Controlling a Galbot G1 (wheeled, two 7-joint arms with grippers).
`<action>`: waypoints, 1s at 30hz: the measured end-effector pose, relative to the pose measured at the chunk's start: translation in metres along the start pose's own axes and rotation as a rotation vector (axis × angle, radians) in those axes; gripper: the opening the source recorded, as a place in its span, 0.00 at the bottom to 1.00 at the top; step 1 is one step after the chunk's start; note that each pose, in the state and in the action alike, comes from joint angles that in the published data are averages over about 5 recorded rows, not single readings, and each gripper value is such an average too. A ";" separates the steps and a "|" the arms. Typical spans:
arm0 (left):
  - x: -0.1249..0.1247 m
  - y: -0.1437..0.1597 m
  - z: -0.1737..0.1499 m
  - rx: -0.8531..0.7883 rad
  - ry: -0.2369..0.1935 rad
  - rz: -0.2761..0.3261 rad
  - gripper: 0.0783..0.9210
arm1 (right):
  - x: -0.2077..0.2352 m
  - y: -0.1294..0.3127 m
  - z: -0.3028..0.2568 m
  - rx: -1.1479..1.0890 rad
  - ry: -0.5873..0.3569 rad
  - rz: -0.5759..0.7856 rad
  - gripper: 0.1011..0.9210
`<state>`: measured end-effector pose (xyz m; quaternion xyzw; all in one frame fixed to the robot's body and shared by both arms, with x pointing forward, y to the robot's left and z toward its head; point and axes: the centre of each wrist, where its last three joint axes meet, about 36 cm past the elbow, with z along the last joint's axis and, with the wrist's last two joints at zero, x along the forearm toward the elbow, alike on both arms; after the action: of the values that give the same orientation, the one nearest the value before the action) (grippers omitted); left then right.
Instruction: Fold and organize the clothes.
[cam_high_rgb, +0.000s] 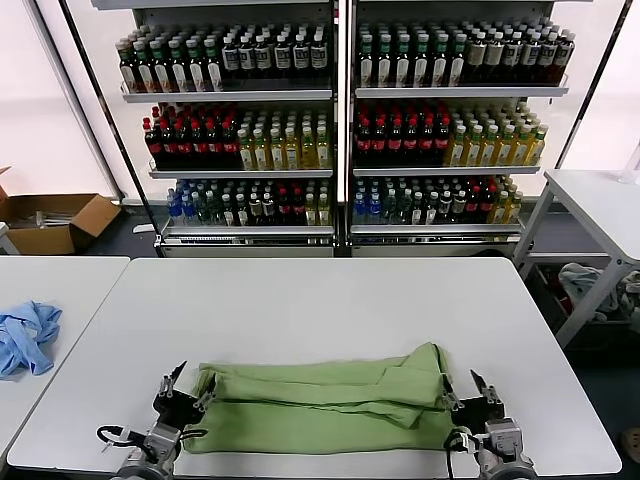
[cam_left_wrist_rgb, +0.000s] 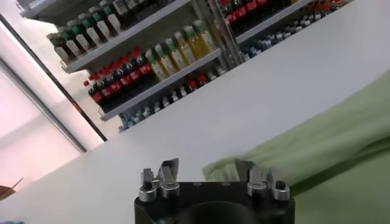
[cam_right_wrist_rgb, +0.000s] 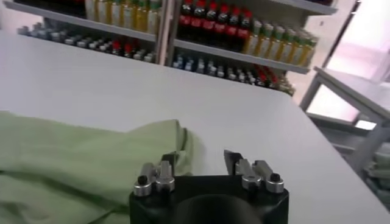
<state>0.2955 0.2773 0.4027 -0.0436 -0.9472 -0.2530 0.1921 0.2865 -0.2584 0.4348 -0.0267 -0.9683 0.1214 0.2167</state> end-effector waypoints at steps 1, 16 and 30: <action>0.002 0.001 -0.002 0.000 -0.002 -0.003 0.70 | 0.001 -0.002 -0.002 -0.005 -0.012 0.010 0.69; 0.028 -0.006 -0.029 0.231 -0.076 -0.008 0.88 | 0.013 -0.034 -0.009 -0.137 -0.288 0.029 0.88; 0.028 -0.027 -0.009 0.434 -0.097 -0.025 0.88 | 0.025 -0.060 0.056 -0.179 -0.479 -0.027 0.88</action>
<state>0.2675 0.2489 0.4085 -0.0016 -0.9880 -0.0431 0.1483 0.2407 -0.3263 0.4111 -0.0032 -0.9992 0.0353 -0.0206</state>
